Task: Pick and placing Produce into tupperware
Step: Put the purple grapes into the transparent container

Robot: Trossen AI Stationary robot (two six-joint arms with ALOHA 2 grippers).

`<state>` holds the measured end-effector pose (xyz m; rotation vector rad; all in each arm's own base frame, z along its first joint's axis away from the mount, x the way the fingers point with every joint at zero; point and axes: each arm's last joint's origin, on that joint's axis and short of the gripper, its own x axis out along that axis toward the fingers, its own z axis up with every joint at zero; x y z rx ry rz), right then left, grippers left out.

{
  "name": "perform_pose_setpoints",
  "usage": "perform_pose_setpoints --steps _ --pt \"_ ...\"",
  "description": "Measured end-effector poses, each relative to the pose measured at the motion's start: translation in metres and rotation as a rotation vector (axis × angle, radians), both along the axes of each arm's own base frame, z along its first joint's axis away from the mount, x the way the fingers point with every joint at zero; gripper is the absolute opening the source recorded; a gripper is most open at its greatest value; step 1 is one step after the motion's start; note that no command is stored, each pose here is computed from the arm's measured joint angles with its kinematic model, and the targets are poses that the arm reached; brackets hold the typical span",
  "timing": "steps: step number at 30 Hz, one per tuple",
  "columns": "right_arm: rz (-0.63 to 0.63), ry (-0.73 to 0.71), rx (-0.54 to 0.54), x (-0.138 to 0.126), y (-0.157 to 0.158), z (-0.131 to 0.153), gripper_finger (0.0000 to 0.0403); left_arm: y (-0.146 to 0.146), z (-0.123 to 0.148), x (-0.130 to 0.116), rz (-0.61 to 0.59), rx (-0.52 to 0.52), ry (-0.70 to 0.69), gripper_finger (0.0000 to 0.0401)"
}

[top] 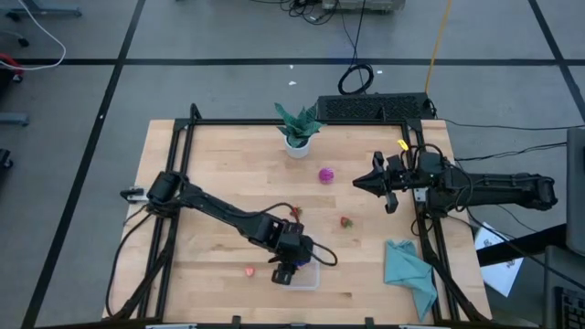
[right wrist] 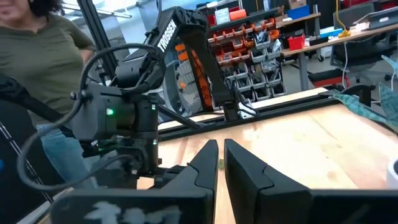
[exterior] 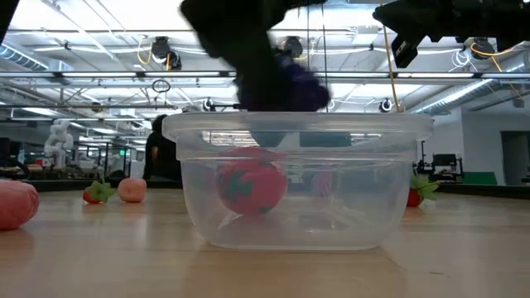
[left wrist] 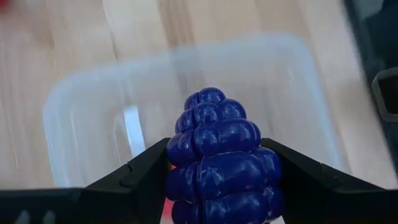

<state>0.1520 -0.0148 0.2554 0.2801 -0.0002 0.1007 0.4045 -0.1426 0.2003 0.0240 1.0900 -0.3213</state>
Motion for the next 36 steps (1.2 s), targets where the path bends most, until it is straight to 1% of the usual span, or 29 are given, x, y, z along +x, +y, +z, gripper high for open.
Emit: perform_pose_setpoints --steps 6,9,18,27,36 --pt "-0.001 -0.030 -0.015 -0.001 0.000 0.003 0.0018 -0.002 0.004 0.004 0.006 -0.002 -0.041 0.0241" --pt "-0.002 -0.063 -0.019 -0.001 0.000 0.006 0.0018 -0.004 0.004 0.003 0.016 -0.008 -0.040 0.0241" --pt "-0.004 -0.074 -0.026 -0.001 0.000 0.007 0.0018 -0.016 0.004 0.000 -0.002 -0.007 -0.047 0.0241" --pt "-0.004 -0.079 -0.026 -0.001 0.000 0.008 0.0018 -0.017 0.005 0.001 0.029 -0.012 -0.062 0.0241" --pt "-0.005 -0.091 -0.028 -0.001 0.000 0.009 0.0018 -0.018 -0.008 0.003 0.026 0.000 -0.034 0.0241"
